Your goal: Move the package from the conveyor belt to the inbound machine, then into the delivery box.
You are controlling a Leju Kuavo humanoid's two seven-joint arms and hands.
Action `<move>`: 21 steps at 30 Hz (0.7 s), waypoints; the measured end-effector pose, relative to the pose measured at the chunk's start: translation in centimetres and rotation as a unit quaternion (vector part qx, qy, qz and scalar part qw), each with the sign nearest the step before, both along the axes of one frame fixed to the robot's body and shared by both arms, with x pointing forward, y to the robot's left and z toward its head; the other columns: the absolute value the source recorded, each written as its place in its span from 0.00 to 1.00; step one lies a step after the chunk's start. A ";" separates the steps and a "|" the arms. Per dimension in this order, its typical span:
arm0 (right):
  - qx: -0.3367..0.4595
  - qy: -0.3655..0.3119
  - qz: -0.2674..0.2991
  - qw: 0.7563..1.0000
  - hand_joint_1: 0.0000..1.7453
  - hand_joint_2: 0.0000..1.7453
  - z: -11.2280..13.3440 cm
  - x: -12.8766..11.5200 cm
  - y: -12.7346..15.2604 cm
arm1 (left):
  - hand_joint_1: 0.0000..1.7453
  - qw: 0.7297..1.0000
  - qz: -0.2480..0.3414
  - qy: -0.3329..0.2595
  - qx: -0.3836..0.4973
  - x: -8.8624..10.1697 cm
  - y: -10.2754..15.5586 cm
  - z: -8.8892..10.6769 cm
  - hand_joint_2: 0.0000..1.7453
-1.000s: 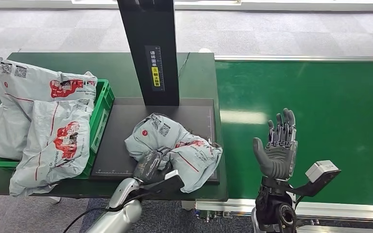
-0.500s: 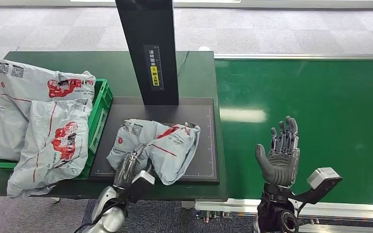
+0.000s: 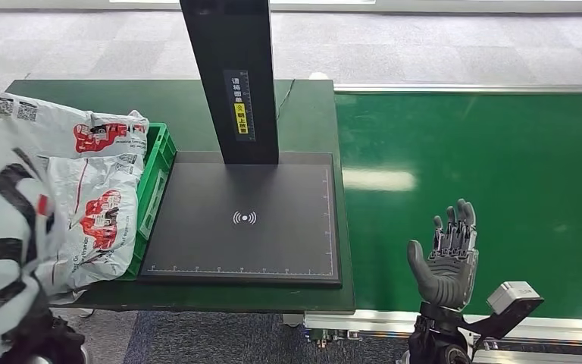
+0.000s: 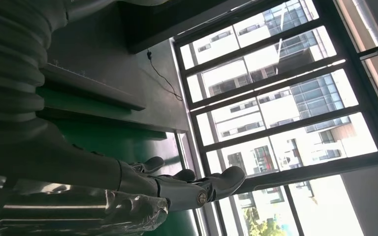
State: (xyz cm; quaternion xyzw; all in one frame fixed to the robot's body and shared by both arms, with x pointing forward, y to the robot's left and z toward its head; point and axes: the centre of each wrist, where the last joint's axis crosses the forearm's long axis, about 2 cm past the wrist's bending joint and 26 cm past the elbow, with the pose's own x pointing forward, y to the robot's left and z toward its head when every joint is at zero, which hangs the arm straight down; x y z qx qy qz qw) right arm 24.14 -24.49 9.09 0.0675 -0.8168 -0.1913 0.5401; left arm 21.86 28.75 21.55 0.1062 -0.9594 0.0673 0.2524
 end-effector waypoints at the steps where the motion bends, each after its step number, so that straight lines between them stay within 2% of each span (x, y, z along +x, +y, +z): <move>1: 0.000 0.000 0.000 1.000 0.00 1.00 0.0 0.0 0.0 | 1.00 1.000 0.004 -0.009 -0.008 0.3 0.8 0.7 1.00; 6: 0.000 0.004 -0.001 1.000 0.00 1.00 0.1 -0.1 0.0 | 1.00 0.999 -0.002 -0.020 -0.029 2.9 4.9 4.6 1.00; 9: 0.000 0.006 -0.001 1.000 0.00 1.00 0.2 -0.2 0.0 | 1.00 1.000 -0.007 0.004 -0.010 4.9 7.2 6.6 1.00; 12: -0.001 0.009 -0.002 1.000 0.00 1.00 0.1 -0.5 -0.1 | 1.00 0.999 0.026 0.037 0.026 6.9 9.1 7.8 1.00; 17: -0.003 0.014 -0.002 1.000 0.00 1.00 0.0 -1.0 -0.2 | 1.00 0.981 0.068 0.148 0.108 10.6 12.7 8.4 1.00; 21: -0.004 0.018 -0.005 1.000 0.00 1.00 -0.1 -1.7 -0.4 | 1.00 0.939 0.146 0.263 0.166 13.8 16.6 8.3 1.00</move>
